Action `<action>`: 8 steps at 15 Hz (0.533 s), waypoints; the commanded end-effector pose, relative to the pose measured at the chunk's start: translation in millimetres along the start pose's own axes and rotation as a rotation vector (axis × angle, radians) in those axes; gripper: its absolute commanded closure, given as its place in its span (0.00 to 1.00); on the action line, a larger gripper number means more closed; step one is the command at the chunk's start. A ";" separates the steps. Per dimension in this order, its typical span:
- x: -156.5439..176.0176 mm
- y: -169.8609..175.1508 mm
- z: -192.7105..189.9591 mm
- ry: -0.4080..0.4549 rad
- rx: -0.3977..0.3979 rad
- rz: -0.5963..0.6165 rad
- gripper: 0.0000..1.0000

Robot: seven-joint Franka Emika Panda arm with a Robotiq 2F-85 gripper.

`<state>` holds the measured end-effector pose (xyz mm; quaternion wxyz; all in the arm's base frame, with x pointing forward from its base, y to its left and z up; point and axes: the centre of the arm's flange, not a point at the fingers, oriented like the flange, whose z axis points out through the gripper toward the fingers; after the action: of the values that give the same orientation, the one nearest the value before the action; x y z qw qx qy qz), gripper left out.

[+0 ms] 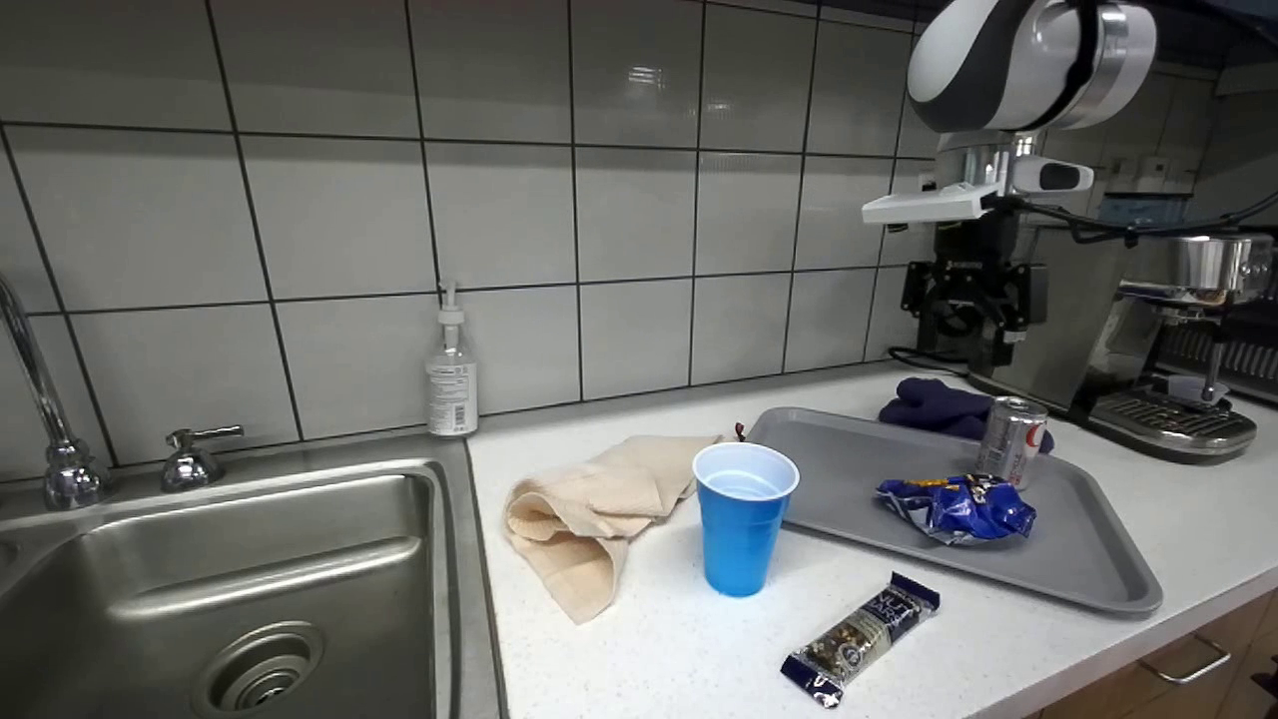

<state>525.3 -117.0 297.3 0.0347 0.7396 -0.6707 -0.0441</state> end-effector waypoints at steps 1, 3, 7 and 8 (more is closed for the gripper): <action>15.4 9.3 2.1 -0.002 0.001 0.003 0.00; 23.1 8.4 7.1 0.008 -0.004 -0.018 0.00; 34.9 4.2 19.9 0.049 -0.024 -0.099 0.00; 37.3 3.6 23.4 0.063 -0.032 -0.120 0.00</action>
<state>518.8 -142.8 281.0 0.0528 0.7562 -0.6508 -0.0437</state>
